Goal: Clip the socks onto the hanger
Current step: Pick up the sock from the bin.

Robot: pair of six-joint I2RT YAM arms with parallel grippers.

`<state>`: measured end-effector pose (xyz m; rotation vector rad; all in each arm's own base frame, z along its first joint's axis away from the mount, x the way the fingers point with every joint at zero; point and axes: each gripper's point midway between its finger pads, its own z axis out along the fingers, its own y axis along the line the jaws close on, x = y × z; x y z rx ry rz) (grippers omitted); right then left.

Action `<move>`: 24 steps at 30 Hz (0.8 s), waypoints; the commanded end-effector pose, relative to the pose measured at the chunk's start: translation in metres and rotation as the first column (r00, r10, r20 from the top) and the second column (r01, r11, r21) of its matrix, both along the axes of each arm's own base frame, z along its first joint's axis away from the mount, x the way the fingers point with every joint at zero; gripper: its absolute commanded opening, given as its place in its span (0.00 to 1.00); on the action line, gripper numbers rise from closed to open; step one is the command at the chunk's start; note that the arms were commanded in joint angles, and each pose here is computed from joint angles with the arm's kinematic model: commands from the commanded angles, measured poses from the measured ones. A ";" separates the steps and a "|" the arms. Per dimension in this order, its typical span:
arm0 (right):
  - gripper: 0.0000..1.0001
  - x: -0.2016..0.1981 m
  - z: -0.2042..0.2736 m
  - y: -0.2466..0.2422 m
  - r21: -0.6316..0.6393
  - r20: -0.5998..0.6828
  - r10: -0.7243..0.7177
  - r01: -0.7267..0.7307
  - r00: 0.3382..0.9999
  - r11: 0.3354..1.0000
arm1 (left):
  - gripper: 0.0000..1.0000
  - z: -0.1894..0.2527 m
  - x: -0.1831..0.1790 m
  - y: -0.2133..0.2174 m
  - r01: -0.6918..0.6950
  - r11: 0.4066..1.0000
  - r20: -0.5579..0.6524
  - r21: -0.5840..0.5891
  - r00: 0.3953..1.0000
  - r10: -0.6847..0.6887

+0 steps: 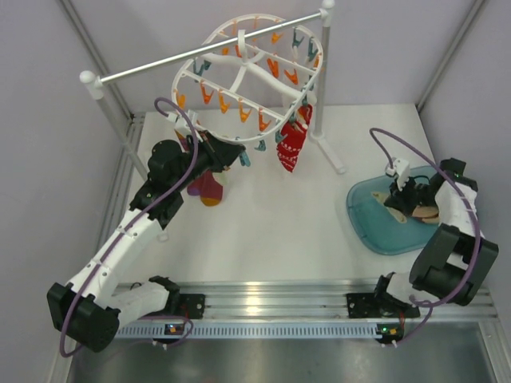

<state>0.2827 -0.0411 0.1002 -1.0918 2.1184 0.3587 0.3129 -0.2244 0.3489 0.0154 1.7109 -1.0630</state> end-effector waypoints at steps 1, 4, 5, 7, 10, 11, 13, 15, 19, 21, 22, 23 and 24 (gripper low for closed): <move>0.00 -0.018 0.056 0.050 0.244 -0.026 -0.026 0.032 0.999 0.969 | 0.00 0.017 -0.001 0.001 0.006 1.000 0.047 -0.015 0.999 -0.005; 0.00 -0.026 0.088 0.087 0.365 -0.056 -0.044 0.061 0.997 0.929 | 0.00 0.018 0.000 -0.001 0.011 1.000 0.045 -0.024 0.999 -0.010; 0.00 -0.026 0.105 0.106 0.388 0.006 -0.008 0.005 1.000 0.922 | 0.00 0.018 0.000 -0.001 0.012 1.000 0.044 -0.026 0.999 -0.011; 0.00 -0.032 0.117 0.129 0.481 -0.092 -0.053 0.091 0.994 0.872 | 0.00 0.019 0.000 -0.002 0.014 0.999 0.046 -0.030 0.999 -0.013; 0.00 -0.030 0.150 0.170 0.592 -0.056 -0.068 0.088 0.996 0.801 | 0.00 0.017 0.001 -0.002 0.014 0.999 0.044 -0.030 0.999 -0.013; 0.00 -0.040 0.161 0.193 0.606 -0.022 -0.035 0.041 0.999 0.794 | 0.00 0.017 0.001 -0.002 0.014 0.999 0.046 -0.030 0.999 -0.013; 0.00 -0.043 0.177 0.217 0.669 -0.018 -0.036 0.038 0.999 0.742 | 0.00 0.015 0.002 -0.003 0.014 1.000 0.043 -0.027 0.999 -0.013; 0.00 -0.051 0.183 0.245 0.691 -0.048 -0.008 0.039 0.999 0.722 | 0.00 0.014 0.002 -0.003 0.018 0.999 0.042 -0.028 0.999 -0.017; 0.00 -0.047 0.198 0.282 0.736 -0.056 0.003 0.039 0.998 0.676 | 0.00 0.012 0.003 -0.005 0.021 0.999 0.041 -0.030 0.999 -0.020; 0.00 -0.044 0.202 0.300 0.749 -0.091 -0.007 0.073 0.996 0.659 | 0.00 0.011 0.004 -0.005 0.023 0.999 0.037 -0.031 0.999 -0.022; 0.00 -0.040 0.203 0.311 0.754 -0.086 -0.015 0.075 0.996 0.653 | 0.00 0.010 0.003 -0.006 0.028 0.999 0.035 -0.032 0.999 -0.026; 0.00 -0.036 0.210 0.316 0.759 -0.079 -0.030 0.080 0.996 0.646 | 0.00 0.009 0.003 -0.006 0.028 0.999 0.032 -0.032 0.999 -0.026; 0.00 -0.033 0.213 0.321 0.763 -0.082 -0.044 0.091 0.996 0.640 | 0.00 0.010 0.003 -0.006 0.028 0.999 0.036 -0.032 0.999 -0.026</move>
